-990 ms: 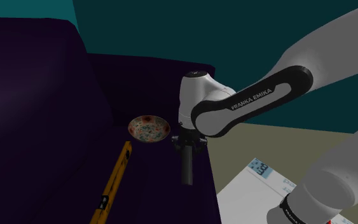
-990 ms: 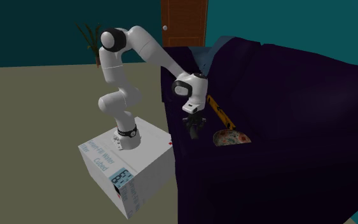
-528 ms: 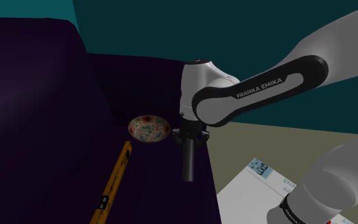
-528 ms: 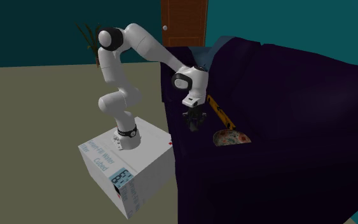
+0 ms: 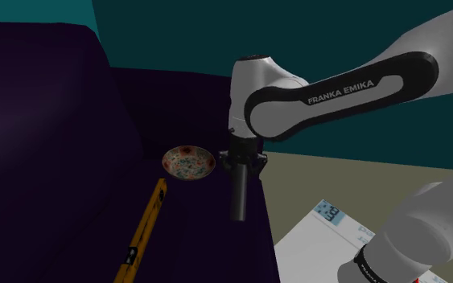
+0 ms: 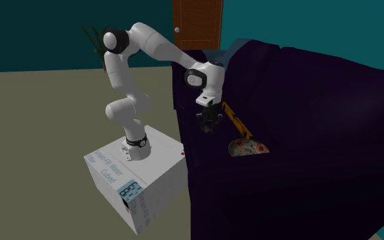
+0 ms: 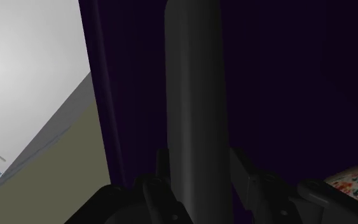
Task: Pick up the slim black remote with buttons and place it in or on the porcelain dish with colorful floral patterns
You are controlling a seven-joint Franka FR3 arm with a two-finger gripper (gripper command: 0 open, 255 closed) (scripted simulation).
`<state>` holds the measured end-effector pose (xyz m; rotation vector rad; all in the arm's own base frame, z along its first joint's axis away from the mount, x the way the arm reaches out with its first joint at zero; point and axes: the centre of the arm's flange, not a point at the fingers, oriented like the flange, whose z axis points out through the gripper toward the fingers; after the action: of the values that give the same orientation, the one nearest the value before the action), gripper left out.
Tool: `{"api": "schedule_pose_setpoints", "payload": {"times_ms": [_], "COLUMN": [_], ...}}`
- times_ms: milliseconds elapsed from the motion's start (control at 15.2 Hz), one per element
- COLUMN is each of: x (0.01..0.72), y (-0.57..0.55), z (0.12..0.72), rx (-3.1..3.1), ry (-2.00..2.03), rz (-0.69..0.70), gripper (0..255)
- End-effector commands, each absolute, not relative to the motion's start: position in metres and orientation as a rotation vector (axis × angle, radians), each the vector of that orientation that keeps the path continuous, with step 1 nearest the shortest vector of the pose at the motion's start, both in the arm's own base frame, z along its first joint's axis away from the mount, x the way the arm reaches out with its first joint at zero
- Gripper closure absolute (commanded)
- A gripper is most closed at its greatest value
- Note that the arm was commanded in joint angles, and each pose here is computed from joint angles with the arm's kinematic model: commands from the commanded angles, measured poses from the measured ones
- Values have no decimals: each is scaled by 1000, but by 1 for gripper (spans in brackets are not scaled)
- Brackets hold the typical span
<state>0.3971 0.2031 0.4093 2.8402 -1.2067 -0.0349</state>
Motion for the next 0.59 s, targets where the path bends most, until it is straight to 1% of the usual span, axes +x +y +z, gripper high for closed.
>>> {"api": "schedule_pose_setpoints", "payload": {"times_ms": [0, 264, 528], "x": [396, 396, 448], "y": [203, 203, 210], "z": [420, 441, 439], "rx": [2840, 2840, 2840], "ry": [-1207, -1207, -1207], "rz": [-35, -35, -35], "gripper": [255, 255, 255]}}
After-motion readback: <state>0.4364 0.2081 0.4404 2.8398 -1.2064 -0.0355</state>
